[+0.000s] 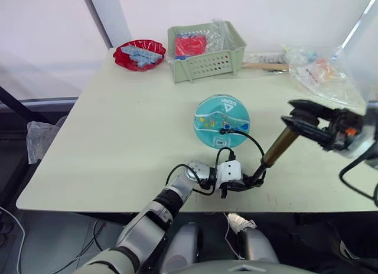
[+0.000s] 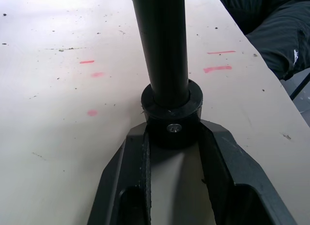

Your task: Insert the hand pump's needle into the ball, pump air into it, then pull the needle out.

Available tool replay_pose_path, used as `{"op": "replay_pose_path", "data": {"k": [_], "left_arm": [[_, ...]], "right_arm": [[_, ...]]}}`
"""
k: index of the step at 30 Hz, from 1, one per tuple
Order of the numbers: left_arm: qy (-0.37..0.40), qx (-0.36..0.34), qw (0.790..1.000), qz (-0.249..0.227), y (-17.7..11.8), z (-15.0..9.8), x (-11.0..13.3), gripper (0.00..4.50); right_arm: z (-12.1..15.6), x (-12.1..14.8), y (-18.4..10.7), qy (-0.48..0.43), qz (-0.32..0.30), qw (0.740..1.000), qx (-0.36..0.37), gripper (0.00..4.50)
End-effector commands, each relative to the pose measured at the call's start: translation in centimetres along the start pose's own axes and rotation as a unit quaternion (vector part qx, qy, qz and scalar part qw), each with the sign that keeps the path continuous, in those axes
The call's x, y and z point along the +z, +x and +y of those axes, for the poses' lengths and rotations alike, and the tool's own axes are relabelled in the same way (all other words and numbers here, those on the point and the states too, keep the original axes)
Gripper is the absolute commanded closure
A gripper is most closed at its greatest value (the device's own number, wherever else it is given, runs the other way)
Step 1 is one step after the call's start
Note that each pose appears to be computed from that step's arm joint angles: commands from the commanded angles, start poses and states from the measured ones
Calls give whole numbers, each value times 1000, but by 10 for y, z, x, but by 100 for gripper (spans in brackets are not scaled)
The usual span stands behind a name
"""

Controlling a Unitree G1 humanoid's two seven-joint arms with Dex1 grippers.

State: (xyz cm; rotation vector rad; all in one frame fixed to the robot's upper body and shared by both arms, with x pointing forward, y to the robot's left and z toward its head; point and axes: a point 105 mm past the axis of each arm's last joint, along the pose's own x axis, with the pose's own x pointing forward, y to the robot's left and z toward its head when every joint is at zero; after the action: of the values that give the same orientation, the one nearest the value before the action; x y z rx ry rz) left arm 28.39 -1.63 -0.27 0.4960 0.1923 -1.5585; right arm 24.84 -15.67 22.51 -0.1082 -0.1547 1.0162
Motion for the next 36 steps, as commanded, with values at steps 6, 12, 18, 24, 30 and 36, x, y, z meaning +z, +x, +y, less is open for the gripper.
{"op": "replay_pose_path", "data": {"k": [6, 12, 18, 24, 30, 36], "left_arm": [[-63, -19, 993, 95, -9, -24, -55, 349], [-63, -19, 993, 95, -10, -24, -55, 349], [-64, -19, 993, 96, -11, -24, -55, 349], [-63, -20, 993, 95, -10, -24, -54, 349], [-62, -22, 993, 94, -9, -24, -54, 349], [-62, -22, 993, 95, -9, -24, -53, 349]], "right_arm": [[11, -70, -2, 27, 53, 998, -20, 267], [20, -89, -1, 24, 62, 998, -18, 267], [17, -76, 0, 9, 46, 999, -19, 267], [3, -30, 0, -15, -1, 1000, -25, 267], [-8, 14, -5, -18, -33, 999, -20, 267], [-16, 49, -12, -21, -54, 998, -20, 267]]}}
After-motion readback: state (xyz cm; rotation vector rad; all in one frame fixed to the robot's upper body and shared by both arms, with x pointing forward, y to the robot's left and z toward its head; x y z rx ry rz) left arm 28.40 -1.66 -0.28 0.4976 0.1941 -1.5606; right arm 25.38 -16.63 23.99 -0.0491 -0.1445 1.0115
